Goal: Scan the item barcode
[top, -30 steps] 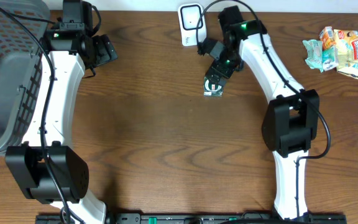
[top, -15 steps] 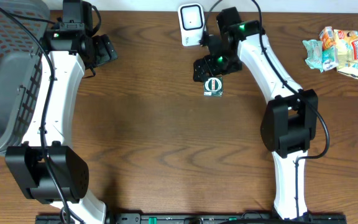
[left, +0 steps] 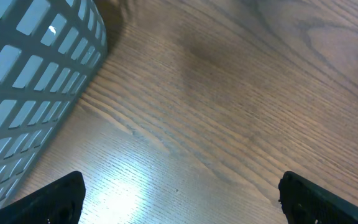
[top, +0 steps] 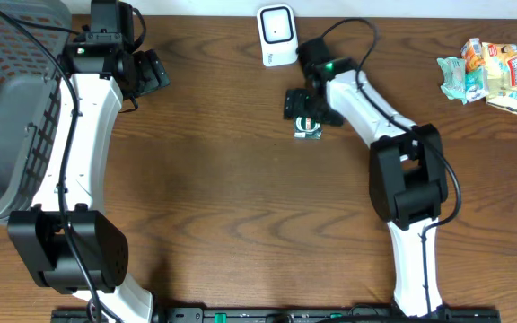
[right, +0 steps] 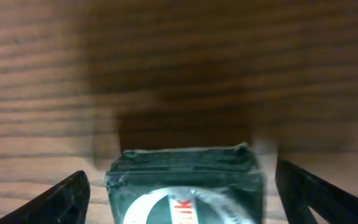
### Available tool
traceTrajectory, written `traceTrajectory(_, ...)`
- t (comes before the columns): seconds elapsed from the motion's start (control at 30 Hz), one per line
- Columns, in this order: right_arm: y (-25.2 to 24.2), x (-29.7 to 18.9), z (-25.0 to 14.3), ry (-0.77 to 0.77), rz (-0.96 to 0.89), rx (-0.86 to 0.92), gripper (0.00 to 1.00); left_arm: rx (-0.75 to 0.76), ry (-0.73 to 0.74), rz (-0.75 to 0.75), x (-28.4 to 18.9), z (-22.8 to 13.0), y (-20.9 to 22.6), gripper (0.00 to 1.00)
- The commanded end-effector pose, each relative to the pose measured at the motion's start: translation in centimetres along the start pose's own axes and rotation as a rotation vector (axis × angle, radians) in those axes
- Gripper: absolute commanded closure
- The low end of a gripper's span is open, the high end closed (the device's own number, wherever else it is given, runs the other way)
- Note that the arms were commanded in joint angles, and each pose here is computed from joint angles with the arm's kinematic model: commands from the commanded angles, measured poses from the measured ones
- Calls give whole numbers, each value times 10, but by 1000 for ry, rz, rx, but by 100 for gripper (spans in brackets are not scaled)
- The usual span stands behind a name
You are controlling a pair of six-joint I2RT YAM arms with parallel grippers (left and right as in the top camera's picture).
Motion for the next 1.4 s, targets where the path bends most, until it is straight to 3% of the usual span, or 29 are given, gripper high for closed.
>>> traceTrajectory(0.0, -2, 2, -4, -1, -25, 32, 14, 6, -7, 10, 1, 1, 0, 2)
traceTrajectory(0.17, -6, 8, -11, 23, -43, 21, 40, 6, -7, 10, 1, 1, 0, 2)
traceTrajectory(0.3, -8, 2, -10, 34, -26, -68, 48, 6, -7, 10, 1, 1, 0, 2)
traceTrajectory(0.43, -1, -19, -4, 45, 134, -130, 50, 6, -7, 10, 1, 1, 0, 2)
traceTrajectory(0.87, 1, -108, 11, -82, 1141, -249, 53, 6, -7, 10, 1, 1, 0, 2)
traceTrajectory(1.17, -19, -133, 16, -196, 1409, -273, 53, 6, -7, 10, 1, 1, 0, 2)
traceTrajectory(1.37, -19, -135, 16, -222, 1424, -299, 53, 6, -7, 10, 1, 1, 0, 2)
Point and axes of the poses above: each gripper's point midway between its finger pads, its own x axis out along the fingers, its own y axis along the line the jaws close on, z = x × y, the point moved 8 cm from there along -x, back along the fingers, and after that the axes turned 13 degrees about -x, right-handed, at the moved point
